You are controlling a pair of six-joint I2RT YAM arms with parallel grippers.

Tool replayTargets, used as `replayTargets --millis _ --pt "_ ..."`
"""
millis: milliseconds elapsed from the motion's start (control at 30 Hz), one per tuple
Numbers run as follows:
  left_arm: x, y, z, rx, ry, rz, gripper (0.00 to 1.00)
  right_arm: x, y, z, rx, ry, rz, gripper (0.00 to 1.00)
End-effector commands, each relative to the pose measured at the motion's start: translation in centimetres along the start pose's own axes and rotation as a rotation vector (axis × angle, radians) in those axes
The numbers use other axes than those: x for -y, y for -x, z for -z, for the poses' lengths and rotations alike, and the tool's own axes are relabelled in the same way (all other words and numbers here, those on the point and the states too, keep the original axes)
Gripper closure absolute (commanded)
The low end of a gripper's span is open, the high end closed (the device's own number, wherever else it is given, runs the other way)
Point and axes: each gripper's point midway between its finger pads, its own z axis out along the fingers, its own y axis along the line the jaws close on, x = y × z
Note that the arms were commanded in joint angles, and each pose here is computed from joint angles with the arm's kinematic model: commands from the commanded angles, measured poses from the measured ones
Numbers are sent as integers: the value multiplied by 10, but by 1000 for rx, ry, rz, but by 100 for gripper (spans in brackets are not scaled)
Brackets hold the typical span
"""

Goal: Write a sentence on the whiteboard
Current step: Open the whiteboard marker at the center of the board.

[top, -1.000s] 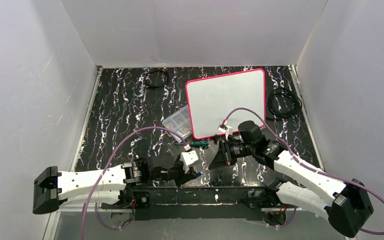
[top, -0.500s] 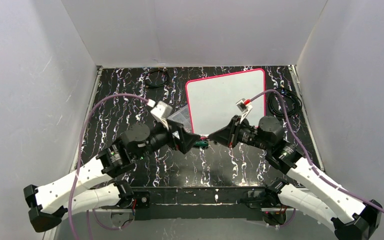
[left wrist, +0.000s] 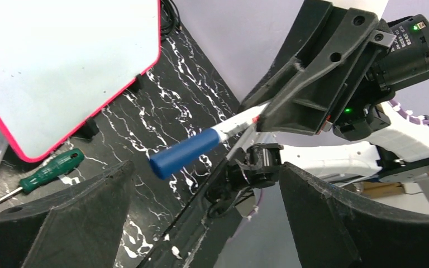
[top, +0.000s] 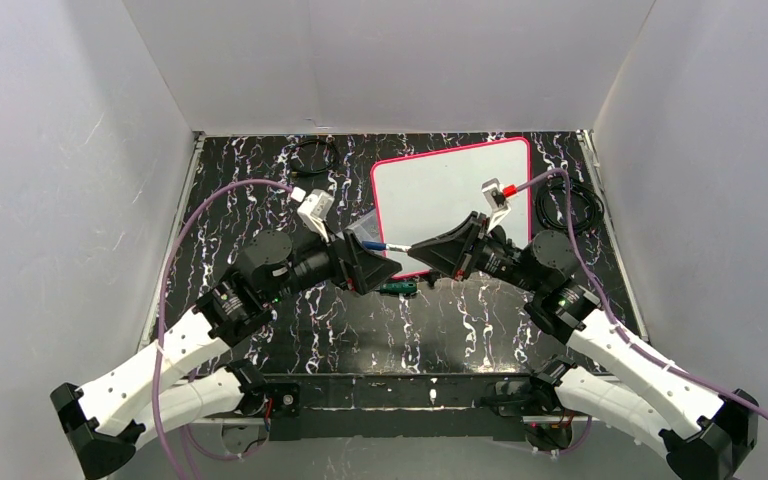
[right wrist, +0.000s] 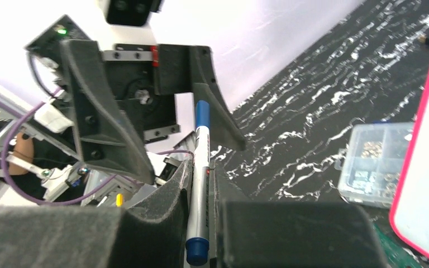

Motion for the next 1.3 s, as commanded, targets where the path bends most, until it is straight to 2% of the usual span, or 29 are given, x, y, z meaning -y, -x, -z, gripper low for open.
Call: replayTargets --millis 0,233,700,933,1133,1267 --pt "17 8 6 28 -105 67 2 -39 22 4 84 175 25 99" --pt "33 18 18 51 -176 49 13 -43 10 3 35 228 -26 99" --pt "46 26 34 84 -231 35 53 -54 3 5 22 340 -98 99" --pt "44 23 36 89 -231 37 54 -54 7 6 38 339 -106 99" --pt "47 24 38 95 -245 30 59 -46 6 4 36 301 -122 99" --pt "48 26 39 103 -247 30 67 -45 6 4 37 292 -119 99"
